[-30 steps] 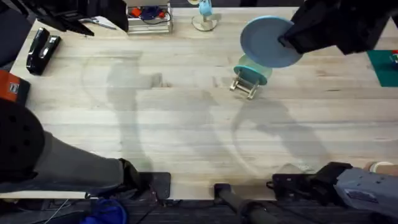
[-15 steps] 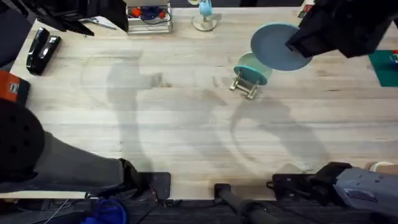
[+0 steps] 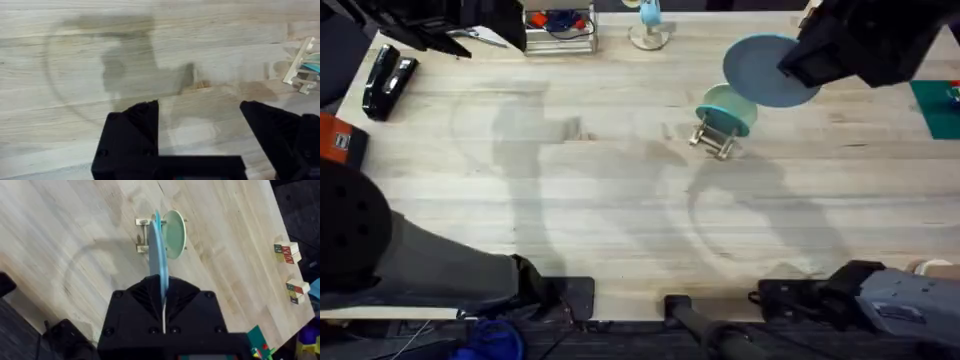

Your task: Pick up the plates from the table one by one and place each into a slot on the dish rack.

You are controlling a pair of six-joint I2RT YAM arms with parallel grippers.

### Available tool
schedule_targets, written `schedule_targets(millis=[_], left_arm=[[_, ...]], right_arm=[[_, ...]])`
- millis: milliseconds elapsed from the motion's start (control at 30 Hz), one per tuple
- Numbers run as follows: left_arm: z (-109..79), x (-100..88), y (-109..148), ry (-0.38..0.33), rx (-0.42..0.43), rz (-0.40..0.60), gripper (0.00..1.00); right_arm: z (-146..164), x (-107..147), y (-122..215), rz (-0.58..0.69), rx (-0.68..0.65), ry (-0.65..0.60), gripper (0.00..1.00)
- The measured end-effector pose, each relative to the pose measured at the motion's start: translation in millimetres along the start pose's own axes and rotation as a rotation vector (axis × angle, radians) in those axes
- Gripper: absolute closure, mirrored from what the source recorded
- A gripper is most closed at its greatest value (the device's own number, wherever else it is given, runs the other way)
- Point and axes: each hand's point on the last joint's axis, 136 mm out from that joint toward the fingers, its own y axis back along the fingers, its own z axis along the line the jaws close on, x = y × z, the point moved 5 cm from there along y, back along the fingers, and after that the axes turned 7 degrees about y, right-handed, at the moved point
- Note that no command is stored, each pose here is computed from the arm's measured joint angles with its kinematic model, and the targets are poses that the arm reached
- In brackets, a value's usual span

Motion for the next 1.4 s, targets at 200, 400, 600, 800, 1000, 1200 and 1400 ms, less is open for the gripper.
schedule_targets(millis=[200, 400, 600, 800, 1000, 1200, 1400], left_arm=[[0.0, 0.0, 0.1, 0.000, 0.000, 0.000, 0.006], [0.0, 0.0, 0.0, 0.000, 0.000, 0.000, 0.007], [0.0, 0.0, 0.0, 0.000, 0.000, 0.000, 0.006], [0.0, 0.0, 0.0, 0.000, 0.000, 0.000, 0.009], [0.0, 0.0, 0.0, 0.000, 0.000, 0.000, 0.008], [0.0, 0.0, 0.0, 0.000, 0.000, 0.000, 0.008], [0.0, 0.0, 0.0, 0.000, 0.000, 0.000, 0.007]], right_arm=[[-1.8, -2.4, 0.0, -0.012, 0.010, 0.023, 0.968], [-10.6, -1.6, -0.4, -0.022, 0.034, 0.005, 0.968], [-31.5, 11.8, -1.4, -0.003, 0.080, -0.071, 0.969], [-50.4, 23.7, -1.4, 0.008, 0.124, -0.085, 0.969], [-71.0, 32.7, -5.4, -0.028, 0.127, -0.094, 0.969], [-82.6, 46.7, -21.2, -0.023, 0.056, -0.121, 0.969], [-84.8, 40.1, -22.1, -0.073, 0.049, -0.096, 0.969]])
